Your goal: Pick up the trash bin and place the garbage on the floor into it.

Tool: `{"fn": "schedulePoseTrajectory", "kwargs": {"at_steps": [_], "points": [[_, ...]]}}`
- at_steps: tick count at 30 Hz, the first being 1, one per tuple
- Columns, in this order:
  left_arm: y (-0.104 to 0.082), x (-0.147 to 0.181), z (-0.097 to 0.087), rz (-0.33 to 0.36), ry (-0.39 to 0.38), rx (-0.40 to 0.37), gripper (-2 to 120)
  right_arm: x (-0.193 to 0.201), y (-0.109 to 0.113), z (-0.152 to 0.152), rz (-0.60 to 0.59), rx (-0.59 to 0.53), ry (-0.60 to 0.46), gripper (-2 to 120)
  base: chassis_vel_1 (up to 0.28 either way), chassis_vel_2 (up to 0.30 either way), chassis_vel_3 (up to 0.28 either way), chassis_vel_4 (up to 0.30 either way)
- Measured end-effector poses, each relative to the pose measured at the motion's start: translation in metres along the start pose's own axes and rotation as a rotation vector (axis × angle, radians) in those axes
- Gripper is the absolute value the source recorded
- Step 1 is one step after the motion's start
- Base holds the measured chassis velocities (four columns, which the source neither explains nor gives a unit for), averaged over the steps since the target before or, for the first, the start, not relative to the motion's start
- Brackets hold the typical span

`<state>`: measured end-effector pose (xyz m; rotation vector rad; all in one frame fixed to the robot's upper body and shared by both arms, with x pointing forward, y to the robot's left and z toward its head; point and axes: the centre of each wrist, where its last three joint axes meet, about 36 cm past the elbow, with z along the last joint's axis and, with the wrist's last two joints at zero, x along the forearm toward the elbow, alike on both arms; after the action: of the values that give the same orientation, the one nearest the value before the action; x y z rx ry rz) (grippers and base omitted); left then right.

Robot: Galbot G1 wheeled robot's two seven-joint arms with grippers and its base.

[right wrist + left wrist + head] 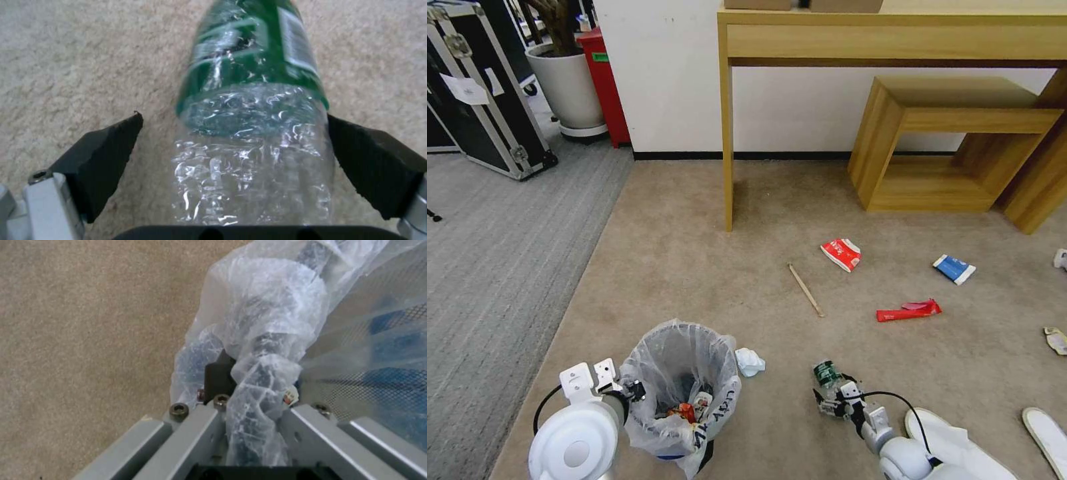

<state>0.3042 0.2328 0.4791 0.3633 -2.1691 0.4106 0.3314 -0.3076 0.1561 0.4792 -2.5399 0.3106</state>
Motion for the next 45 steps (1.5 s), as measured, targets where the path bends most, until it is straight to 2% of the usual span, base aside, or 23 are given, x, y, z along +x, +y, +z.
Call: {"fn": "schedulePoseTrajectory", "kwargs": {"at_steps": [13,23,29,33,37,38,40,41,43,45], "points": [[-0.002,-0.009,0.001,0.0,0.009,-0.01,0,-0.015,0.006,0.003,0.019,0.002,0.002,100,0.0,0.0,0.0,0.0],[-0.006,-0.011,-0.001,0.006,0.003,-0.011,0,-0.014,0.007,0.008,0.037,0.006,-0.004,80,0.0,0.0,0.0,0.0],[-0.004,-0.008,0.0,0.005,0.002,-0.009,0,-0.01,-0.004,-0.001,0.073,-0.002,-0.027,59,0.0,0.0,0.0,0.0],[-0.004,-0.007,-0.001,0.005,-0.001,-0.009,0,-0.008,-0.006,-0.008,0.078,-0.009,-0.046,52,0.0,0.0,0.0,0.0],[-0.004,-0.004,-0.004,0.007,-0.005,-0.006,0,-0.006,-0.006,-0.031,0.074,-0.026,-0.103,38,0.0,0.0,0.0,0.0],[-0.004,-0.004,-0.004,0.007,-0.005,-0.006,0,-0.006,-0.006,-0.031,0.074,-0.026,-0.103,38,0.0,0.0,0.0,0.0],[-0.003,-0.002,-0.003,0.007,-0.005,-0.005,0,-0.007,-0.008,-0.054,0.062,-0.044,-0.182,32,0.0,0.0,0.0,0.0],[-0.002,-0.001,-0.003,0.008,-0.004,-0.005,0,-0.008,-0.009,-0.074,0.042,-0.059,-0.257,30,0.0,0.0,0.0,0.0],[-0.002,0.0,-0.003,0.009,-0.004,-0.005,0,-0.008,-0.01,-0.086,0.029,-0.068,-0.295,28,0.0,0.0,0.0,0.0],[-0.002,0.001,-0.004,0.011,-0.005,-0.003,0,-0.005,-0.014,-0.148,-0.056,-0.099,-0.481,24,0.0,0.0,0.0,0.0]]}}
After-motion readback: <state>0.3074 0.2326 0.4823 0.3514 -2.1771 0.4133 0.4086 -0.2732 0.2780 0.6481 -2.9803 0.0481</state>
